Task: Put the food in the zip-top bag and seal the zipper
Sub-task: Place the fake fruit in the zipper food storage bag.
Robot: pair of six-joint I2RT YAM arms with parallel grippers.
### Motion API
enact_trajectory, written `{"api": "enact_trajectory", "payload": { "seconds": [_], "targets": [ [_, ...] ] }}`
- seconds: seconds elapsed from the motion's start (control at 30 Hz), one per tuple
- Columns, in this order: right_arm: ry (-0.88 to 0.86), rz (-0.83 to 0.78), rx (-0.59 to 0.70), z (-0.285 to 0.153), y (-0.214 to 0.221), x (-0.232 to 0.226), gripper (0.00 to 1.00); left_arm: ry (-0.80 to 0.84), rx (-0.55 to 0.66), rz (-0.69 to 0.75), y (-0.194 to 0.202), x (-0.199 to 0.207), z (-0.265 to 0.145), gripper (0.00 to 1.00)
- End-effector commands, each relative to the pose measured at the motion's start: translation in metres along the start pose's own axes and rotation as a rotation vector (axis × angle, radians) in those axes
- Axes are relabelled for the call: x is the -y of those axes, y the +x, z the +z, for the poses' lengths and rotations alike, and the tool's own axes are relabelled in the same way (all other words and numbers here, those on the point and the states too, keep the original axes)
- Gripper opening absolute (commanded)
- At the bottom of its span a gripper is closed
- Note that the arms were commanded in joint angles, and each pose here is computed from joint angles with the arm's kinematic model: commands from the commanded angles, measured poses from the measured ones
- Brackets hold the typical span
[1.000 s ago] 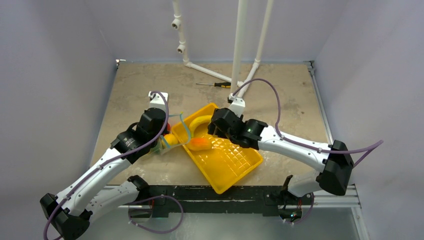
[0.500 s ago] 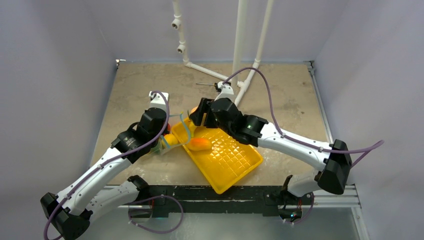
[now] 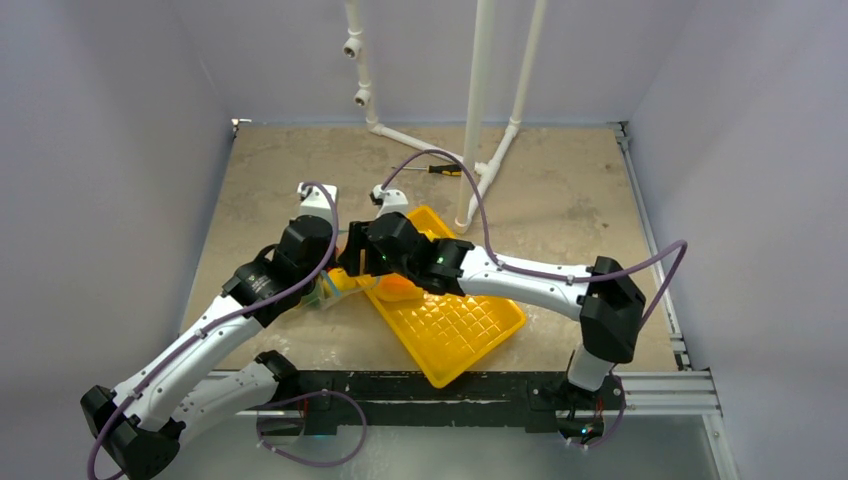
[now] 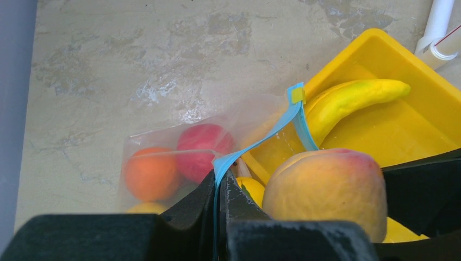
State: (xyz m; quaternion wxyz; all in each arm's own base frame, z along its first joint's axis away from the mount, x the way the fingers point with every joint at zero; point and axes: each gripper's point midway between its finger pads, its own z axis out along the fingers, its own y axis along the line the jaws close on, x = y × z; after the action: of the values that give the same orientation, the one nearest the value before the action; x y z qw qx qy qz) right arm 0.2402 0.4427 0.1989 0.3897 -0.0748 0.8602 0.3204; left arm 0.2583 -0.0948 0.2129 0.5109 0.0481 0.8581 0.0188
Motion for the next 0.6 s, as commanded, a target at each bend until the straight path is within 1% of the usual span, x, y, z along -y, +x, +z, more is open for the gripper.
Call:
{"api": "enact_trajectory", "payload": {
  "seconds": [0.0, 0.2, 0.5, 0.53, 0.57],
  "targets": [
    [-0.116, 0.002, 0.051, -0.001, -0.020, -0.034, 0.22, 0.009, 0.045, -0.023, -0.010, 0.001, -0.002, 0.00],
    [-0.188, -0.013, 0.024, 0.018, -0.006, -0.046, 0.25, -0.003, 0.049, -0.027, -0.010, -0.002, -0.003, 0.00],
    [-0.221, -0.043, 0.057, 0.042, 0.000, -0.055, 0.30, -0.011, 0.051, -0.029, -0.011, -0.003, -0.004, 0.00],
    [-0.232, -0.047, 0.065, 0.043, -0.001, -0.057, 0.33, -0.012, 0.051, -0.029, -0.011, -0.004, -0.003, 0.00],
    [-0.241, -0.049, 0.074, 0.044, -0.002, -0.059, 0.37, -0.013, 0.050, -0.028, -0.010, -0.004, -0.003, 0.00]
  ]
}}
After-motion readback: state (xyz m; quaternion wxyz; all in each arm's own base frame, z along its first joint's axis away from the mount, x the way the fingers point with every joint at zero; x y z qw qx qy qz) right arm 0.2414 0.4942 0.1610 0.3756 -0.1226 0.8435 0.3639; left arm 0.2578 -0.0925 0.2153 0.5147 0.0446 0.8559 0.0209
